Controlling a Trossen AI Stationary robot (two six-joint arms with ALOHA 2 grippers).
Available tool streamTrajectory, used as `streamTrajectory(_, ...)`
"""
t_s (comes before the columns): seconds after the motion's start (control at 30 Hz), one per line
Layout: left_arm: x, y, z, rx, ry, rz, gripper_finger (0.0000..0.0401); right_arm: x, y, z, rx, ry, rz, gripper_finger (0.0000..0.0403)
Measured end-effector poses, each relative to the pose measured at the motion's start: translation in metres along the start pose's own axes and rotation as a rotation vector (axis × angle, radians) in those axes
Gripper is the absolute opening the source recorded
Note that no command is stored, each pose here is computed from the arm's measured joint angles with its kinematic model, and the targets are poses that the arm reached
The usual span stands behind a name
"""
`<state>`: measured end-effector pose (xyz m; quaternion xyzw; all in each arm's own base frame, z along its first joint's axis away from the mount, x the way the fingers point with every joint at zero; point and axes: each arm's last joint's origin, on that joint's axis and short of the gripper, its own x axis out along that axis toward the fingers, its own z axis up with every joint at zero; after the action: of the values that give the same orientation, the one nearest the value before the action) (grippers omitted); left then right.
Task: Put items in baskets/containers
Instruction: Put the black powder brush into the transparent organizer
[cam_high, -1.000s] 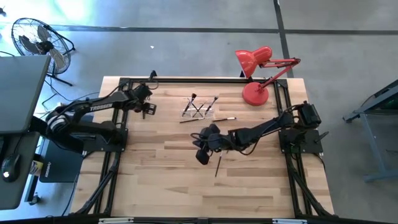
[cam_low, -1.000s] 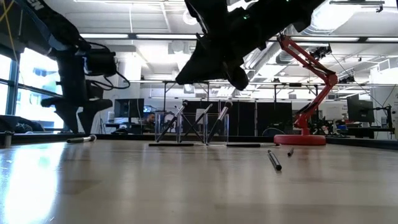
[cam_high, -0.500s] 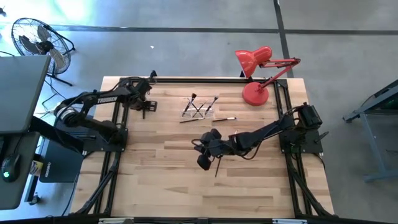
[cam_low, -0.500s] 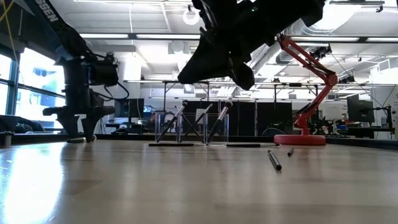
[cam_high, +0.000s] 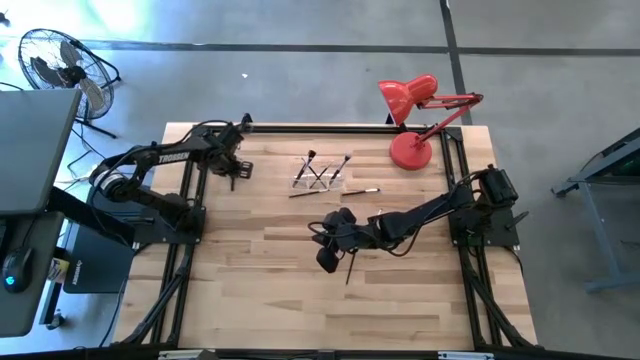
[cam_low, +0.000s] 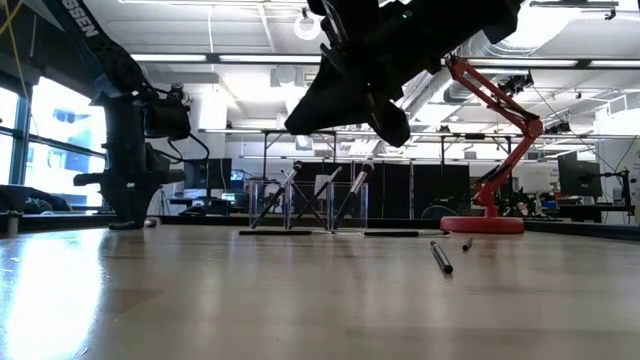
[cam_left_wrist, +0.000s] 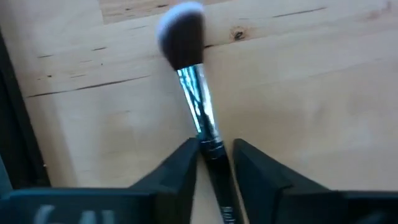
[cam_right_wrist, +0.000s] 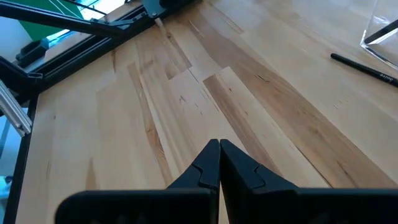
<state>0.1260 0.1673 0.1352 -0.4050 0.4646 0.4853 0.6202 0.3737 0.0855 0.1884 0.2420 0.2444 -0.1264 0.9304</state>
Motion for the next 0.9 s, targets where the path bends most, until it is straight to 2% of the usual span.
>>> streamTrajectory(0.1, 0.000, 0.000, 0.000, 0.006, 0.011, -0.016, 0.0034, 0.000, 0.000, 0.000, 0.000, 0.003, 0.003, 0.0000)
streamTrajectory(0.13, 0.000, 0.000, 0.000, 0.020, 0.015, -0.024, 0.0031, 0.000, 0.000, 0.000, -0.001, 0.004, 0.004, 0.0000)
streamTrajectory(0.37, 0.000, -0.003, -0.002, 0.053, 0.059, -0.116, 0.0039, 0.000, -0.002, -0.003, -0.017, 0.039, -0.017, 0.0000)
streamTrajectory(0.57, -0.001, -0.011, -0.007, 0.053, 0.120, -0.214, 0.0035, -0.004, -0.008, -0.020, -0.064, 0.255, -0.023, 0.0000)
streamTrajectory(0.67, -0.002, -0.022, -0.012, 0.103, 0.127, -0.254, 0.0035, -0.009, -0.006, -0.033, -0.104, 0.355, -0.021, 0.0000)
streamTrajectory(0.8, -0.007, -0.044, -0.022, 0.141, 0.091, -0.297, 0.0035, -0.016, 0.005, -0.046, -0.179, 0.402, 0.002, 0.0000)
streamTrajectory(0.9, -0.013, -0.067, -0.030, 0.148, 0.055, -0.405, 0.0035, -0.026, 0.011, -0.056, -0.218, 0.421, 0.029, 0.0000)
